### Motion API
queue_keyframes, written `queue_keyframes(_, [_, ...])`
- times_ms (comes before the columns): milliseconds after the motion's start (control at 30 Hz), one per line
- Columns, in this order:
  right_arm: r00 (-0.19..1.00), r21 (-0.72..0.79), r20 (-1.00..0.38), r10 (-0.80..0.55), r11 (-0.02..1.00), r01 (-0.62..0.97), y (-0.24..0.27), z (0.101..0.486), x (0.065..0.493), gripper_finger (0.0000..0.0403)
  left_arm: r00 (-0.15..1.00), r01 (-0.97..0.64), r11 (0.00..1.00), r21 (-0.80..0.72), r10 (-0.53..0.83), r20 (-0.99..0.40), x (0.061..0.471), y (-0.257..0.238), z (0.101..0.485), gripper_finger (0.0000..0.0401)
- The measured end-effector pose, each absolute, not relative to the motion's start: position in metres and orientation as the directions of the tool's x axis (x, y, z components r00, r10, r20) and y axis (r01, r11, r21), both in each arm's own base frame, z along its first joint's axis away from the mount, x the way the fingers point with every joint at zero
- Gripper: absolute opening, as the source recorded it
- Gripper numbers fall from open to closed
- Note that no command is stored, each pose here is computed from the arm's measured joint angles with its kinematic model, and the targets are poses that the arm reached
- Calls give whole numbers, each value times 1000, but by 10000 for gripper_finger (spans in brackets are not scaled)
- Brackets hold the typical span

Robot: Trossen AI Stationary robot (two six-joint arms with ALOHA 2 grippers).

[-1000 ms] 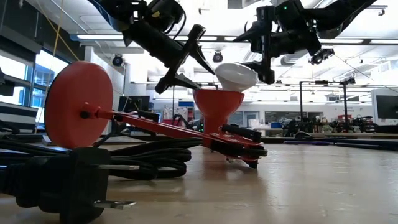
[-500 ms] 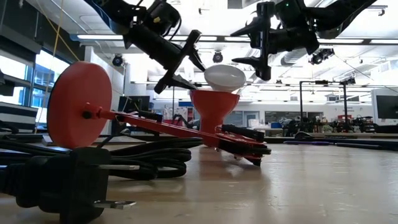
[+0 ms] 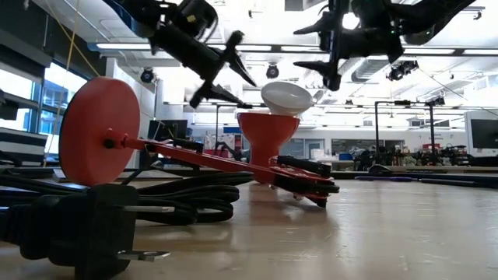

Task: Screw lightbulb
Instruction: Insert the lightbulb into the red lamp

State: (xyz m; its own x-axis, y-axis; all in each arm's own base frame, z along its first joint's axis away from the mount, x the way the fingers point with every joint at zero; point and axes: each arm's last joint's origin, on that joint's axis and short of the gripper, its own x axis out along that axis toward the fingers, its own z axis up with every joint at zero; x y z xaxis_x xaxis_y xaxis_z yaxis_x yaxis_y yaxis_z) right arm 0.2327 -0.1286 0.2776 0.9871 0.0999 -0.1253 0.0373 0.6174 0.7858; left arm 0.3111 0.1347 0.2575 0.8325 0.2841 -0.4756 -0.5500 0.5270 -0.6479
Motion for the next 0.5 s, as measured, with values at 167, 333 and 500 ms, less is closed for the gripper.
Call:
queue_keyframes(167, [976, 807, -206, 68, 576, 130, -121, 283, 213, 269, 816, -573, 587, -573, 340, -468, 281, 138, 286, 227])
queue_keyframes(333, [913, 741, -408, -13, 579, 339, -95, 277, 197, 218, 758, -633, 653, -416, 411, -507, 248, 127, 298, 227])
queue_keyframes(500, [849, 722, -512, -132, 470, 508, -77, 272, 197, 56, 748, -636, 615, -466, 345, -566, 220, 113, 257, 185])
